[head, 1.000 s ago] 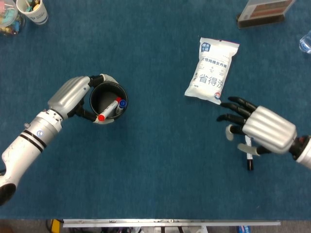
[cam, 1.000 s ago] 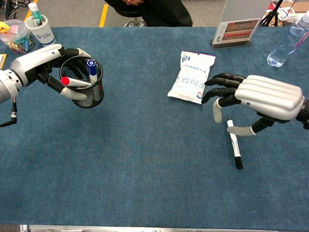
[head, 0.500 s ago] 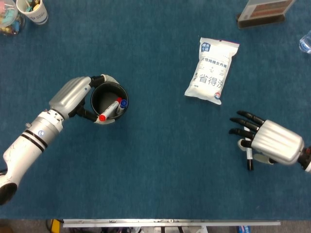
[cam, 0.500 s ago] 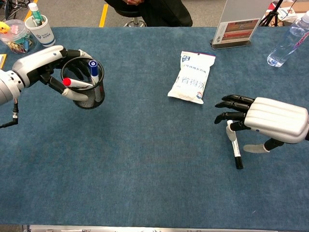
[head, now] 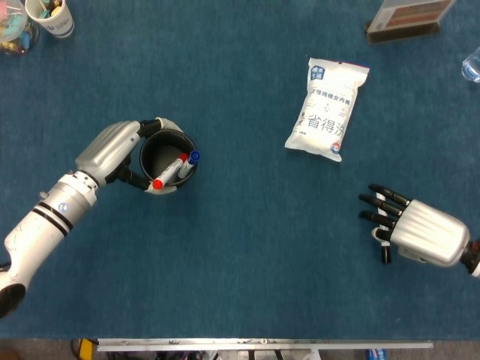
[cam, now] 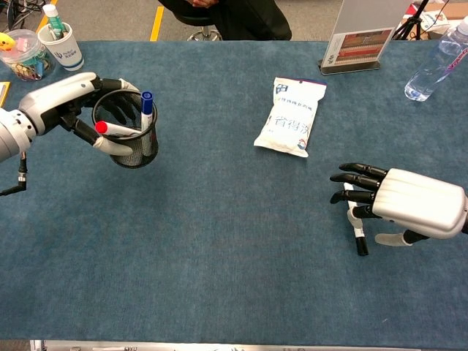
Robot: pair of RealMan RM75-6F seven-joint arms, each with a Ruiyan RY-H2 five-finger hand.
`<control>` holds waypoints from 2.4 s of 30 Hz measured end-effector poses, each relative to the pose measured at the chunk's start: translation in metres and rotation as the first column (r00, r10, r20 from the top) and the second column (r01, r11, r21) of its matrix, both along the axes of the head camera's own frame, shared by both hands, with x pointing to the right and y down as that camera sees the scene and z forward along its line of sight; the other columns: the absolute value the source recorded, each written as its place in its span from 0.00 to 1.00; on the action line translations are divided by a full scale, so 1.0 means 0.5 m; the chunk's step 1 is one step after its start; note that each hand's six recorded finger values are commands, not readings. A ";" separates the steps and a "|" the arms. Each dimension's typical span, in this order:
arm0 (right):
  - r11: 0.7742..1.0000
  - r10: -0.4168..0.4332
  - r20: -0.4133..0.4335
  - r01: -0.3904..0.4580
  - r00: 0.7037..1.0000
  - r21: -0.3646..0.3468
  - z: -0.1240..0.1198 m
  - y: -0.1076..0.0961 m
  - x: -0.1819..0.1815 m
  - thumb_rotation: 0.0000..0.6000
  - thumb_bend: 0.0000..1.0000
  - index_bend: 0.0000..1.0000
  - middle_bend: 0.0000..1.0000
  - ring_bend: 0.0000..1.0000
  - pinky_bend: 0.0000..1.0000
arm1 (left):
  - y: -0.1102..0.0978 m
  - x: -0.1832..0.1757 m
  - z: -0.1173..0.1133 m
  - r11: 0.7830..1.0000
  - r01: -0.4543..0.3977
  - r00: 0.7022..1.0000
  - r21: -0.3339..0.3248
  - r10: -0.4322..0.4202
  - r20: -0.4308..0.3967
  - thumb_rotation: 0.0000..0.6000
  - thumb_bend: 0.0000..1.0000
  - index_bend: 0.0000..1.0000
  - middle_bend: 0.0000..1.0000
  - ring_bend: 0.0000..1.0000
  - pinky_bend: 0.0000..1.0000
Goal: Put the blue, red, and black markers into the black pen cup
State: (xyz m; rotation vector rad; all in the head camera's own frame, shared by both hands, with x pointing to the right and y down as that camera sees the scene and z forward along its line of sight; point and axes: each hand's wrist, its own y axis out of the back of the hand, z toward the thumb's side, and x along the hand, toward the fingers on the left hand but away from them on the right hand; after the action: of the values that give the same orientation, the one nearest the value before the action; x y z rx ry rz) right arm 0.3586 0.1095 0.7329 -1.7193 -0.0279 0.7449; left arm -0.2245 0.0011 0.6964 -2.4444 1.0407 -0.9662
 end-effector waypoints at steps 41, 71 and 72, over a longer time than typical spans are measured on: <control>1.000 0.018 -0.052 -0.018 0.998 -0.011 0.060 -0.011 -0.024 1.00 0.26 0.58 0.26 0.07 0.04 | 0.010 -0.010 0.004 1.000 -0.005 1.000 -0.014 0.005 -0.004 1.00 0.06 0.32 0.30 0.34 0.31; 0.911 0.412 0.334 -0.373 0.848 -0.175 -0.089 -0.142 -0.119 1.00 0.31 0.66 0.29 0.08 0.04 | 0.002 0.015 -0.005 1.000 -0.020 1.000 -0.012 0.020 -0.021 1.00 0.06 0.32 0.30 0.34 0.31; 0.900 0.434 0.358 -0.385 0.827 -0.203 -0.100 -0.149 -0.128 1.00 0.31 0.66 0.29 0.08 0.04 | 0.002 0.016 -0.004 1.000 -0.021 1.000 -0.013 0.020 -0.021 1.00 0.06 0.32 0.30 0.34 0.31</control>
State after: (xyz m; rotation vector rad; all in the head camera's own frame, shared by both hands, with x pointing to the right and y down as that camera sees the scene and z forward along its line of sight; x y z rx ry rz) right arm 0.2946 0.0349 0.6828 -1.9869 -0.6677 0.7037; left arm -0.2164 0.0022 0.6942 -2.4762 1.0170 -0.9466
